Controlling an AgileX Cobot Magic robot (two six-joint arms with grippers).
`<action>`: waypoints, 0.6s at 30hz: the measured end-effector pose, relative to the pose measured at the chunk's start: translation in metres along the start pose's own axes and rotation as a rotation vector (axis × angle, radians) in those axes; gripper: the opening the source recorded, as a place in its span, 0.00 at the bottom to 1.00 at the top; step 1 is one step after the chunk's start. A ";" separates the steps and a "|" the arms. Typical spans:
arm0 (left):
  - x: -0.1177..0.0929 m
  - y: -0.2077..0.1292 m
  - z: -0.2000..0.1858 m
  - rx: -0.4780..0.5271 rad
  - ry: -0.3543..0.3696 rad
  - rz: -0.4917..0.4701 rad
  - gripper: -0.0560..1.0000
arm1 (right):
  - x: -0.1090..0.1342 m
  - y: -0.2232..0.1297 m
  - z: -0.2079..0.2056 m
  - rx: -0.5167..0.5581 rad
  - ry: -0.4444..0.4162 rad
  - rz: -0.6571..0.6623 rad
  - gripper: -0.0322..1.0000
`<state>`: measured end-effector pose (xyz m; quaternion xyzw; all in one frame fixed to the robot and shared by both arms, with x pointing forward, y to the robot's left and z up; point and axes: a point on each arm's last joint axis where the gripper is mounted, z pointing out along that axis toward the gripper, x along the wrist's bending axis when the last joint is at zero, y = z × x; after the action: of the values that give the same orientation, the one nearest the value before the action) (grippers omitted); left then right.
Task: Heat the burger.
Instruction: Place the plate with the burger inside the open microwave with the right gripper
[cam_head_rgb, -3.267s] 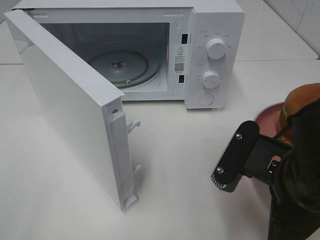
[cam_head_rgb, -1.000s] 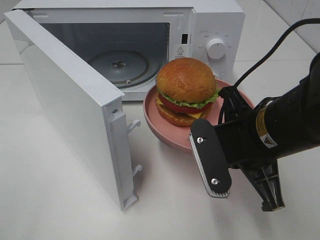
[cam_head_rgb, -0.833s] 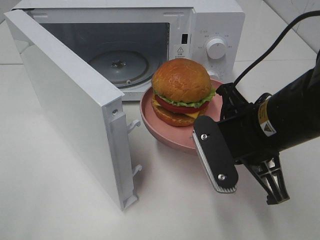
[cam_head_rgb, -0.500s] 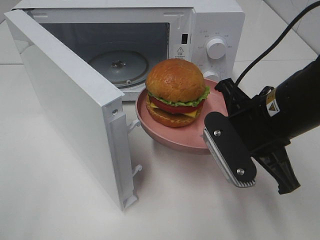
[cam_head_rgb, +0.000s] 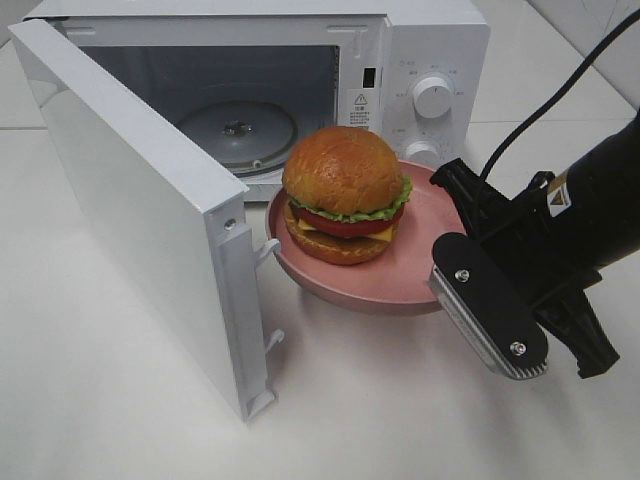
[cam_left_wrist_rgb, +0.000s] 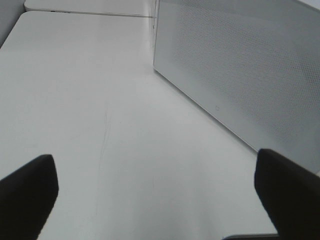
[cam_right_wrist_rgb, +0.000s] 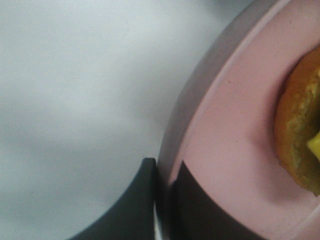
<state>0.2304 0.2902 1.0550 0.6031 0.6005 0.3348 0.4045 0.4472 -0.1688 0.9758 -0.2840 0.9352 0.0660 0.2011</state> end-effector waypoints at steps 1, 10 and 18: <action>0.000 0.000 0.000 0.000 0.000 0.000 0.99 | 0.000 0.000 0.000 0.004 0.000 -0.008 0.06; 0.000 0.000 0.000 0.000 0.000 0.000 0.99 | -0.002 0.000 0.000 0.014 -0.018 -0.034 0.06; 0.000 0.000 0.000 0.000 0.000 0.000 0.99 | -0.017 0.006 -0.004 0.007 -0.062 -0.055 0.06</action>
<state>0.2304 0.2902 1.0550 0.6031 0.6005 0.3348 0.4045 0.4554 -0.1566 0.9866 -0.3067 0.9206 0.0657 0.2326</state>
